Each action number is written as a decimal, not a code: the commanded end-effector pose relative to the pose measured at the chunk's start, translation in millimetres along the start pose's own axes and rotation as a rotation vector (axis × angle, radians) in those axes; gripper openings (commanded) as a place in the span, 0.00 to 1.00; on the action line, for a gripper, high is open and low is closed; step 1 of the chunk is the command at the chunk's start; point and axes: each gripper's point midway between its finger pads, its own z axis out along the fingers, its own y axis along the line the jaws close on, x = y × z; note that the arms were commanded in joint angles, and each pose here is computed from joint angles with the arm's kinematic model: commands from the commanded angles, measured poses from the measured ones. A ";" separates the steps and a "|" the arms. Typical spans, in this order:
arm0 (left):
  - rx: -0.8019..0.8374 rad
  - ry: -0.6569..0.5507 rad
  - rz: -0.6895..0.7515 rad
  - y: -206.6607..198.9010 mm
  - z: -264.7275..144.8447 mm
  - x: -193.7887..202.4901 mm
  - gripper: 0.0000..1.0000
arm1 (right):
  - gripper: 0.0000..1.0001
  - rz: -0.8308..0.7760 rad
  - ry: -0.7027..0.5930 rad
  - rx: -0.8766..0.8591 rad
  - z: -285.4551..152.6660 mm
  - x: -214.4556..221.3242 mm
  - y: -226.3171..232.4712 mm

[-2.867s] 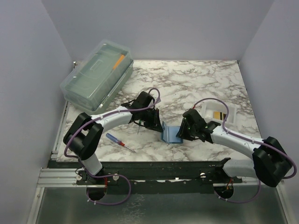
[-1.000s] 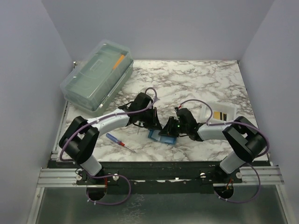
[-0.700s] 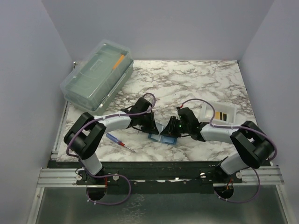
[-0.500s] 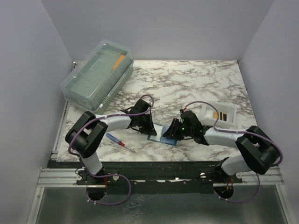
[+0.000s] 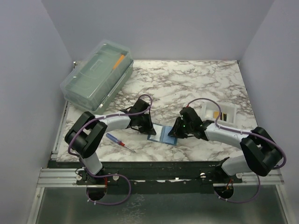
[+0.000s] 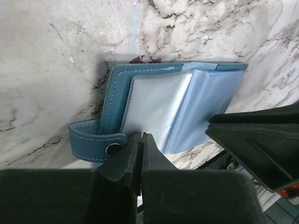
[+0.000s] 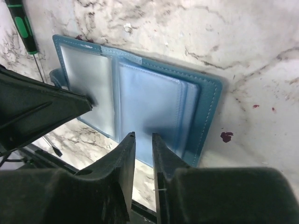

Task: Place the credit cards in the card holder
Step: Open the card holder at the center of the board.

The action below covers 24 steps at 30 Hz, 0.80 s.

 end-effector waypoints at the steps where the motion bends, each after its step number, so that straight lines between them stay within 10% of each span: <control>1: 0.072 0.032 0.044 -22.5 -14.5 -2.7 0.00 | 0.26 -0.091 0.017 0.051 -9.8 -10.7 4.1; 9: 0.296 0.039 0.097 -85.6 -44.7 -12.7 0.06 | 0.29 -0.084 -0.017 -0.124 -8.6 -16.2 33.3; 24: -0.063 0.024 -0.071 39.9 -4.3 2.8 0.00 | 0.25 0.083 0.035 0.074 -2.6 35.6 -57.3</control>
